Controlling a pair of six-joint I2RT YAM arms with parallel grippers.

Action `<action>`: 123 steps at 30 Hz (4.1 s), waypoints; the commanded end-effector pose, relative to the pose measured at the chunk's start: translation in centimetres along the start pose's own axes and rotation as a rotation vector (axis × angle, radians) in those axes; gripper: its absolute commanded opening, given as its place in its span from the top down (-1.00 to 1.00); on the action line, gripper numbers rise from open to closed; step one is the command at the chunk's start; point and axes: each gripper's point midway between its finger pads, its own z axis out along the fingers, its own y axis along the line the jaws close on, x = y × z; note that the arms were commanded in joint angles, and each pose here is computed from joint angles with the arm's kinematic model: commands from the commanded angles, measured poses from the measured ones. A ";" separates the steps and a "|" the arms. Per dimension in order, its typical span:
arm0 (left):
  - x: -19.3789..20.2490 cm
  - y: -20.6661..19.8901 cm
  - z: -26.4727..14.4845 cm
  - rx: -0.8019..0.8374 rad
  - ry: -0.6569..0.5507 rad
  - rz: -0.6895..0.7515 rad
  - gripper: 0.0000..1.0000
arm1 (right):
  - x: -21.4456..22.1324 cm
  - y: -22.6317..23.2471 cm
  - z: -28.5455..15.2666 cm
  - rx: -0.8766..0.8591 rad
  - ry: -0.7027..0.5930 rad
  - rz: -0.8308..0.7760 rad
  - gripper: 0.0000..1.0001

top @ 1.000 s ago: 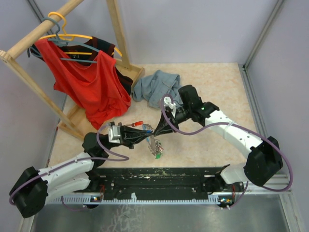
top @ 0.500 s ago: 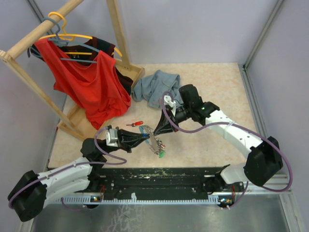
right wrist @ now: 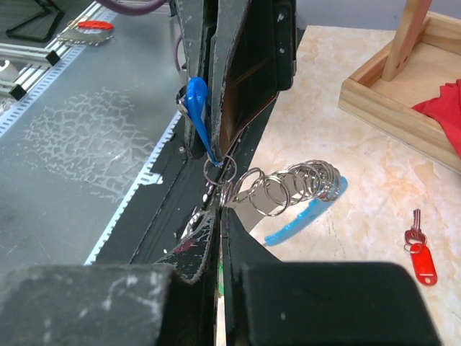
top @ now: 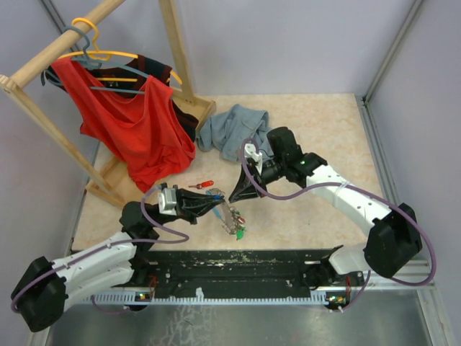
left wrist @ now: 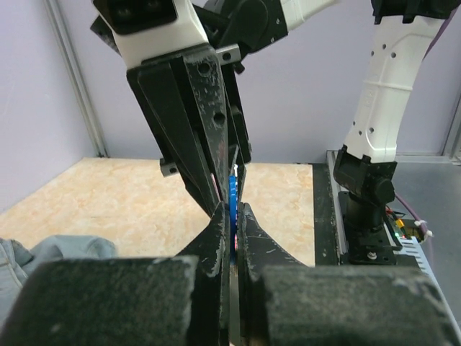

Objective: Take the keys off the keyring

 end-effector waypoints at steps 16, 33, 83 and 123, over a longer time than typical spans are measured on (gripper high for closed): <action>-3.7 0.4 3.5 0.088 -0.039 0.074 1.00 | -1.3 1.0 0.2 -0.065 -0.039 -0.059 0.73; -3.8 0.4 3.9 0.096 -0.057 0.055 1.00 | -0.9 -0.2 0.1 0.002 -0.011 -0.048 0.53; -2.9 1.8 4.1 0.025 -0.049 0.020 1.00 | -0.7 -1.9 0.0 0.111 0.032 -0.038 0.43; -2.1 3.1 3.7 -0.057 -0.031 0.000 1.00 | -1.2 -4.0 -0.8 0.243 0.040 -0.004 0.56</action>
